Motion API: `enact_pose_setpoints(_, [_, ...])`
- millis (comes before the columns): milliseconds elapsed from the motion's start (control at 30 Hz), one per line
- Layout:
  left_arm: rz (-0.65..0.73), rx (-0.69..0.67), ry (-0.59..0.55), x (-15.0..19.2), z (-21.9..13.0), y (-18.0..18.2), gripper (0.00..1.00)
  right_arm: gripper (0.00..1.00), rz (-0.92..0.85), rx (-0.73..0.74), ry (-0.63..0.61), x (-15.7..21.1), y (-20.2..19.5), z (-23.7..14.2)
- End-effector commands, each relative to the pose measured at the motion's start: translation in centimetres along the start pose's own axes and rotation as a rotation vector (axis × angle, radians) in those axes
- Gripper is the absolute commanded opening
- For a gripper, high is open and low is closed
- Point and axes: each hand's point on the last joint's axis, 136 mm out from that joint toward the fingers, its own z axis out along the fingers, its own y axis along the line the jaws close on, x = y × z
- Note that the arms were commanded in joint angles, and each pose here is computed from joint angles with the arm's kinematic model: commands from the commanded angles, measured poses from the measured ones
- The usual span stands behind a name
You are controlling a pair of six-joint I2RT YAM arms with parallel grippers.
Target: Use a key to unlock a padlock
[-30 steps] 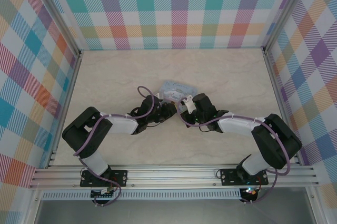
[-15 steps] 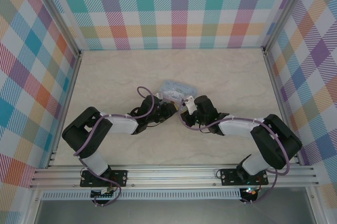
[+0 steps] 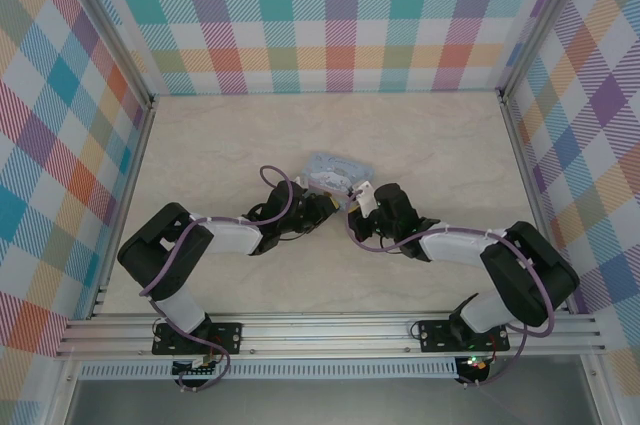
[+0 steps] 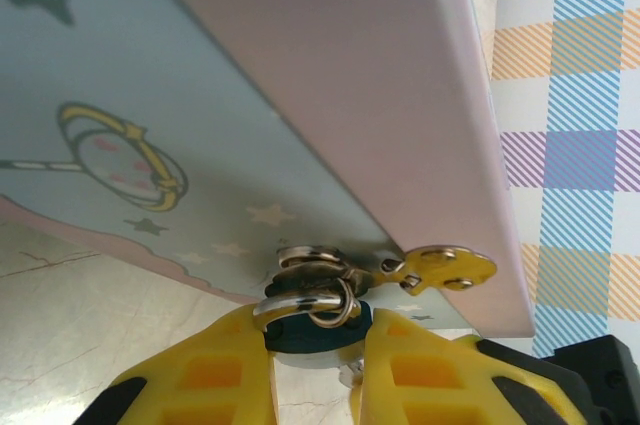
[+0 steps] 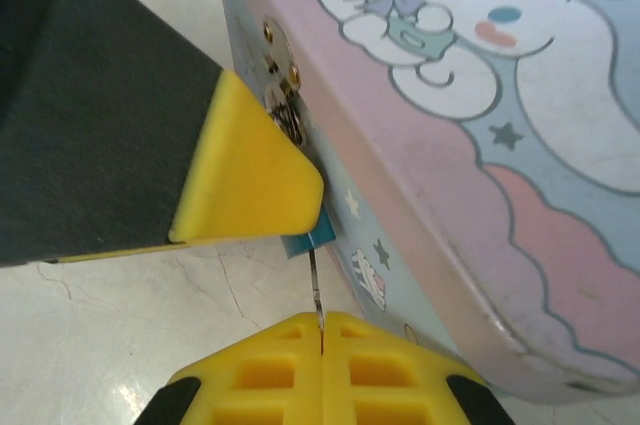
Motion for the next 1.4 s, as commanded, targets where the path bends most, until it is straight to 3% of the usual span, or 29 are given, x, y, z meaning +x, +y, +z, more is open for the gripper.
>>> enact_pose_setpoints(0, [0.001, 0.067, 0.036, 0.9, -0.4, -2.1, 0.01, 0.04, -0.043, -0.054, -0.157, -4.3, 1.3, -1.0])
enact_pose_setpoints(267, [-0.019, 0.085, 0.019, 0.5, -0.5, -2.6, 0.01, 0.04, -0.017, -0.063, -0.113, -2.8, 1.2, -0.4])
enact_pose_setpoints(500, [-0.09, 0.089, -0.059, -0.7, -1.2, -2.4, 0.0, 0.03, 0.034, 0.021, -0.101, -1.0, -0.7, -2.0])
enact_pose_setpoints(833, [-0.205, 0.138, -0.142, -2.3, -2.2, -3.7, 0.0, 0.03, 0.204, -0.068, -0.279, -3.1, -0.1, -4.9])
enact_pose_setpoints(1067, [-0.264, 0.187, -0.145, -2.8, -2.1, -5.1, 0.0, 0.03, 0.281, -0.129, -0.363, -4.7, 0.3, -4.7])
enact_pose_setpoints(1367, [-0.293, 0.215, -0.15, -3.1, -2.1, -5.8, 0.0, 0.03, 0.343, -0.084, -0.408, -5.3, -1.1, -3.7])
